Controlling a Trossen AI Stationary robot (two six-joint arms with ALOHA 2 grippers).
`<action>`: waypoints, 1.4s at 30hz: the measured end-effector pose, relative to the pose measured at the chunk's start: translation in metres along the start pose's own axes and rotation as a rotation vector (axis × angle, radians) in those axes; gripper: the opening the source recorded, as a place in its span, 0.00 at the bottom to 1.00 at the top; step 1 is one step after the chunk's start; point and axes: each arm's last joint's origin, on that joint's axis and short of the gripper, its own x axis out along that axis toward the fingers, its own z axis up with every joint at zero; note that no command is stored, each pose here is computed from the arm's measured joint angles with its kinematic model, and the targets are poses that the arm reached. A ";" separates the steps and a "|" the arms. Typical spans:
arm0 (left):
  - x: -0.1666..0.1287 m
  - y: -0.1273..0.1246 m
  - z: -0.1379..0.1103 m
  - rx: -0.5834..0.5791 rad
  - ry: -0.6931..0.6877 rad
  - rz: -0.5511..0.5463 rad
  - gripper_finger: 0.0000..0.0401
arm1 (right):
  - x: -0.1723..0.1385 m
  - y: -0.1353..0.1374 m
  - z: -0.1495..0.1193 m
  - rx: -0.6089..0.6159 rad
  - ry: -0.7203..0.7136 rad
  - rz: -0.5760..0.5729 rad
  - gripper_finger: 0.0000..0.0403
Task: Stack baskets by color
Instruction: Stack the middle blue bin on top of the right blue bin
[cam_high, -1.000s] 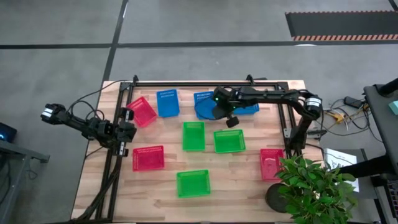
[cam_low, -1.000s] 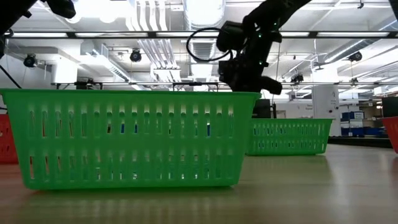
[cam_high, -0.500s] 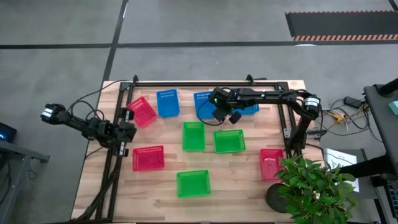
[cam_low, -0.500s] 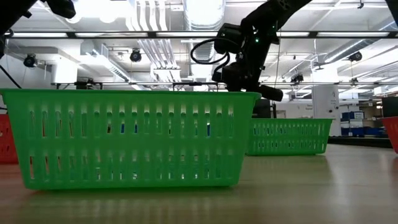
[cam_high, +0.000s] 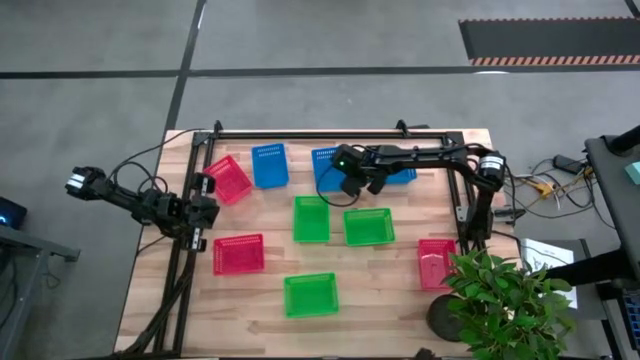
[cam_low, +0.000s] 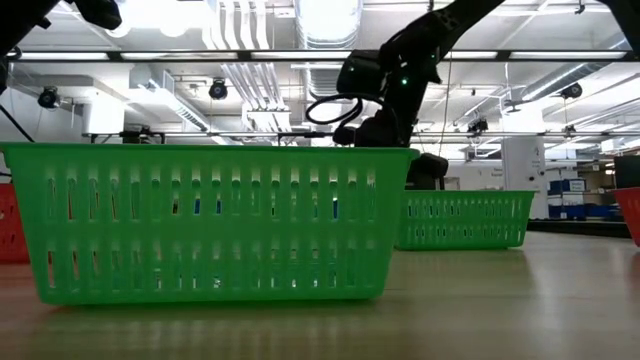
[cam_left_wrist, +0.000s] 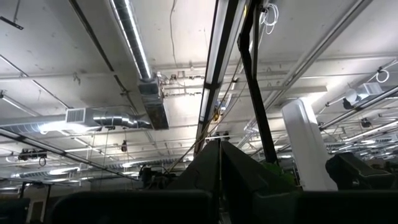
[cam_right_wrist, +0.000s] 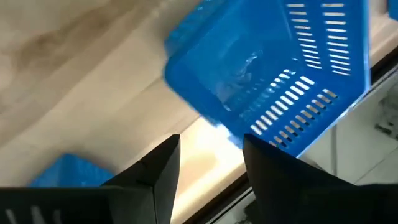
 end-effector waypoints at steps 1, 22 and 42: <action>0.000 0.000 0.000 0.000 0.000 0.000 0.00 | 0.001 -0.001 0.000 0.002 -0.003 -0.008 0.41; 0.000 0.000 0.001 -0.001 -0.007 0.002 0.00 | 0.023 0.002 0.007 -0.120 -0.028 0.021 0.08; 0.000 0.001 0.003 -0.003 -0.031 0.010 0.00 | -0.040 -0.029 0.041 0.338 0.234 -0.148 0.02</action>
